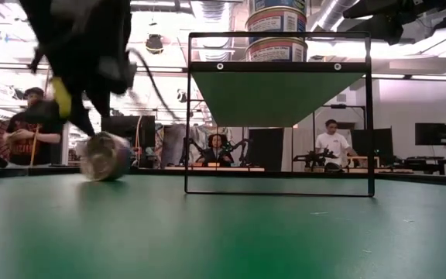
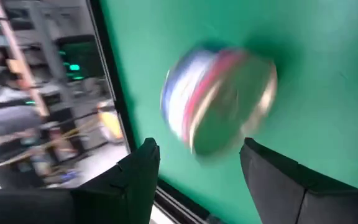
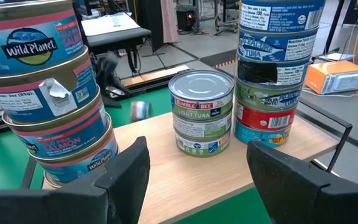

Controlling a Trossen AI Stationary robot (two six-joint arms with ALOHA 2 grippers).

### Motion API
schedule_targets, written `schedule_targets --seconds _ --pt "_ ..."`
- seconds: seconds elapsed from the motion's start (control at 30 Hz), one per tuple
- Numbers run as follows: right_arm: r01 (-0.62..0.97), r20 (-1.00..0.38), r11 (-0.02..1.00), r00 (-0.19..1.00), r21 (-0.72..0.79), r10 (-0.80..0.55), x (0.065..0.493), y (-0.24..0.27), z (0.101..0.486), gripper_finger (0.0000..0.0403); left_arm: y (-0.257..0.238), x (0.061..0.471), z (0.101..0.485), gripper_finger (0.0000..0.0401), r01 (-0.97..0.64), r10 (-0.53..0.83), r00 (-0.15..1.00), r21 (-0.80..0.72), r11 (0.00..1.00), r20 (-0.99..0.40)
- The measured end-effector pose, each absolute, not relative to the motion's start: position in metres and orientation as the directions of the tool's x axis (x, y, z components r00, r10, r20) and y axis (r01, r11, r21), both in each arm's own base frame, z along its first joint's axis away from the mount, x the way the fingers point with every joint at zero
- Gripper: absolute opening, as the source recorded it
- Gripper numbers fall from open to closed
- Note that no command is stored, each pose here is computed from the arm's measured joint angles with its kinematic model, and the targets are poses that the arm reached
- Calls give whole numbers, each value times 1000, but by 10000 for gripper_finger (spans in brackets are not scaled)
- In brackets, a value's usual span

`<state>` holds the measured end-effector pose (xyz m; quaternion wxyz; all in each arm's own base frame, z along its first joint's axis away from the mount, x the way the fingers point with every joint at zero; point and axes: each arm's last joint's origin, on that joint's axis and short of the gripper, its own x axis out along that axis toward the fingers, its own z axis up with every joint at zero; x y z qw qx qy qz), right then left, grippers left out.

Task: Stack canned seafood by type on shelf
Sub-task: Stack the blue tuna can on top of the blue tuna can on the shelf

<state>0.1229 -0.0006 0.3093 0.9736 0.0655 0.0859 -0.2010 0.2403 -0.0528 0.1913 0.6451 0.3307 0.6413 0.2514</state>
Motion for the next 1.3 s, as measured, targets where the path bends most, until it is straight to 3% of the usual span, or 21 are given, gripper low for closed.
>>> schedule_targets --seconds 0.17,0.3,0.4,0.57,0.8,1.03,1.3 --pt "399 -182 913 907 84 -380 123 -1 311 294 -28 232 233 214 -42 628 73 626 778 -775" --pt "395 -159 914 912 86 -379 124 -1 313 294 14 232 259 215 -296 398 263 319 900 -879" --pt "396 -165 914 911 84 -379 124 -1 312 294 41 231 266 215 -235 320 357 247 940 -877" --pt "394 -173 916 910 79 -377 125 0 311 294 47 233 276 228 -46 277 451 288 956 -848" --pt "404 -168 913 906 57 -390 127 -2 312 294 57 263 266 287 48 343 245 365 930 -907" --pt "387 -171 920 912 63 -372 127 0 312 294 62 289 269 301 373 304 -50 265 889 -951" --pt "377 -181 925 914 51 -363 126 1 311 294 94 291 253 299 490 287 -139 186 852 -948"
